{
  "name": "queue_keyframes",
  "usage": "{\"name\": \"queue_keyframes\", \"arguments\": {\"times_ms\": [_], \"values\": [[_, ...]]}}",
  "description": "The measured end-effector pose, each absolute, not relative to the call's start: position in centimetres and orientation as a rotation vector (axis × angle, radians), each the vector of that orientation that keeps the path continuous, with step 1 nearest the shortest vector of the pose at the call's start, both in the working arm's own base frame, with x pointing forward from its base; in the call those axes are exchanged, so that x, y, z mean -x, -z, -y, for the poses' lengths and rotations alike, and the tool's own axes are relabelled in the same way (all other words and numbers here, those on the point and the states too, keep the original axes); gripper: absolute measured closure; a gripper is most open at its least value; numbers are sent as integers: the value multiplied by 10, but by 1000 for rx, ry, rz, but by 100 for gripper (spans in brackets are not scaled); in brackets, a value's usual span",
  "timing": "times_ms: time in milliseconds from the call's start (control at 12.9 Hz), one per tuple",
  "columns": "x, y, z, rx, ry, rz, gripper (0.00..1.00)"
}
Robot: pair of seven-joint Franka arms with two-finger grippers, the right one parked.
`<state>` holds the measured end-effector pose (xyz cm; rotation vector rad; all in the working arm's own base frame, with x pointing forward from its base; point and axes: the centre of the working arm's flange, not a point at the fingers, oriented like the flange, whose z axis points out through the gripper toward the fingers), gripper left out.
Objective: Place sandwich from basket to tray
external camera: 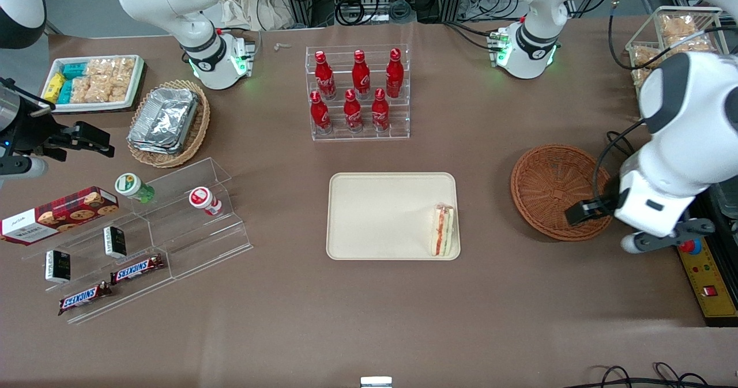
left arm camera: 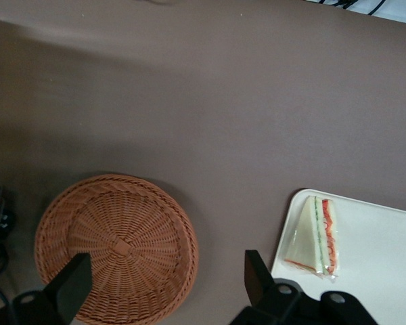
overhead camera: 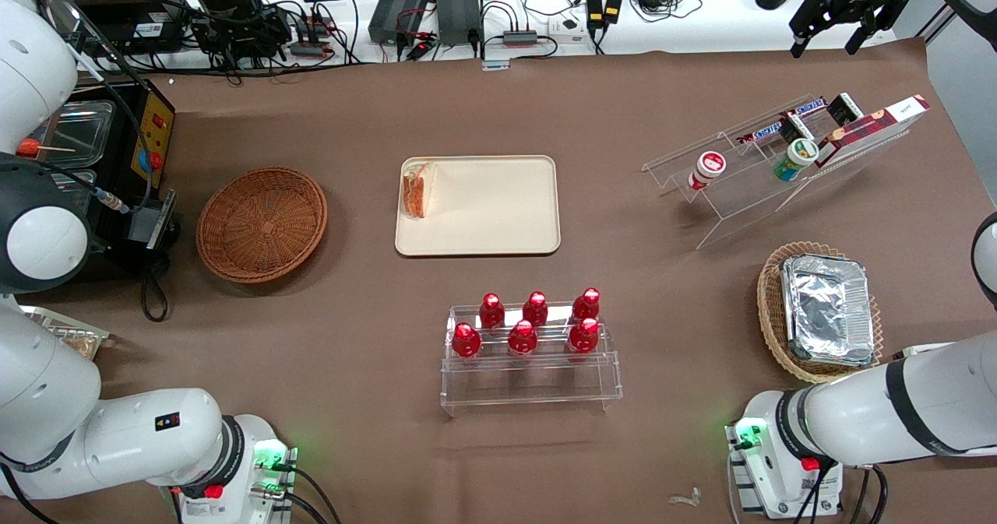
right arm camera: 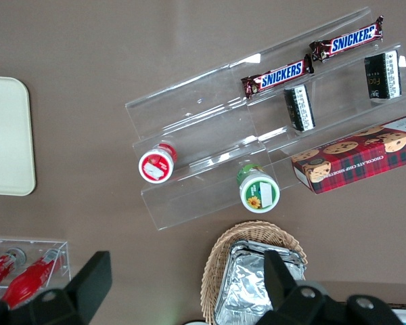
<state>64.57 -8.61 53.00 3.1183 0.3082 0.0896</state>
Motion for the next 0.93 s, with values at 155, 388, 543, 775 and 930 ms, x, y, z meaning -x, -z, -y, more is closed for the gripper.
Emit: {"name": "queue_keyframes", "arguments": {"times_ms": [155, 388, 543, 775, 930], "values": [[-642, -529, 87, -3127, -78, -222, 0], [-631, -524, 100, -3147, -51, -42, 0], [-623, -517, 98, -3156, -17, 82, 0], [-606, -518, 83, -3171, 4, 130, 0], [-588, -528, 70, -3183, -3, 106, 0]]}}
